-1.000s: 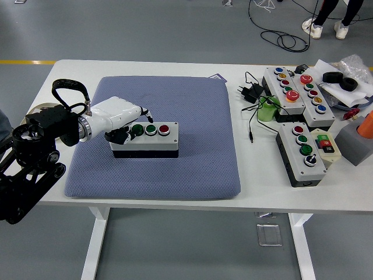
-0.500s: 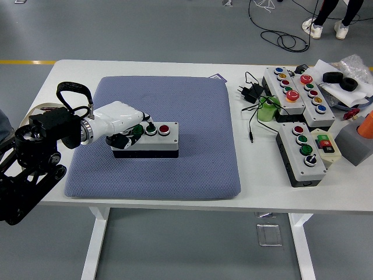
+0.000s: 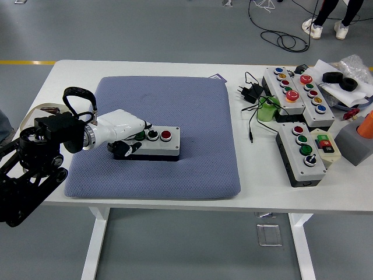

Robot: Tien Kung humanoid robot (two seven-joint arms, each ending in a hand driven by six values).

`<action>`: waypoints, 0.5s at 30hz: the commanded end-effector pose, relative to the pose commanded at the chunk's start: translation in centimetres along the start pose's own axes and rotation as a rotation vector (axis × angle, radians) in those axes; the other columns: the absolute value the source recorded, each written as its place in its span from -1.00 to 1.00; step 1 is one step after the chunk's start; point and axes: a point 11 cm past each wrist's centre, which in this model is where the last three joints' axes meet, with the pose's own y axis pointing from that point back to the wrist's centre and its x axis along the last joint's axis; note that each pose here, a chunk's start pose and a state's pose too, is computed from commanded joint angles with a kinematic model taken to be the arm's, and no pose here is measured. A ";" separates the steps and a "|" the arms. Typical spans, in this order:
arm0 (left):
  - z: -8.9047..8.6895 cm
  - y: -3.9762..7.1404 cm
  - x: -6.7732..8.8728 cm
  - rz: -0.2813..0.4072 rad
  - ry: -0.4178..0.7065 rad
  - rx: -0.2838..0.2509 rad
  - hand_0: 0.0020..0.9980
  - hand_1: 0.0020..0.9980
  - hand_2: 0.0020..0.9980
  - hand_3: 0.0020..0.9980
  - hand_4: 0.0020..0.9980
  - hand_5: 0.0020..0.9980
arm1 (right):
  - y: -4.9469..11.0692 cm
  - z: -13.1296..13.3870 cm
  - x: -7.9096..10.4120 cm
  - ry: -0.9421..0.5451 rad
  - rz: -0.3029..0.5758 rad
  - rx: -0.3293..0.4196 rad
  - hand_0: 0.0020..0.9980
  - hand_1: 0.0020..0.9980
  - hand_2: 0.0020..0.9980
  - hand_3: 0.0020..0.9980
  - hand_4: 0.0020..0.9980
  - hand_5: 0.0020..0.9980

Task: Pick up the button,place it on the desk,press the button,press the button

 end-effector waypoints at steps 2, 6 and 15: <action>0.0 0.0 0.6 0.032 -0.003 0.009 -0.82 -1.00 -1.00 0.53 -0.07 -1.00 | 0.0 0.0 0.0 0.000 0.000 0.000 0.33 0.28 0.32 0.16 -0.28 -0.54; 0.0 0.1 1.8 0.110 -0.003 0.031 -0.83 -1.00 -1.00 0.53 -0.08 -1.00 | 0.0 -0.1 0.0 -0.001 0.000 0.001 0.32 0.28 0.32 0.16 -0.28 -0.54; 1.3 0.3 2.8 0.154 -0.019 0.001 -0.83 -1.00 -1.00 0.53 -0.09 -1.00 | 0.0 -0.1 0.0 -0.002 0.000 0.001 0.32 0.28 0.32 0.16 -0.28 -0.54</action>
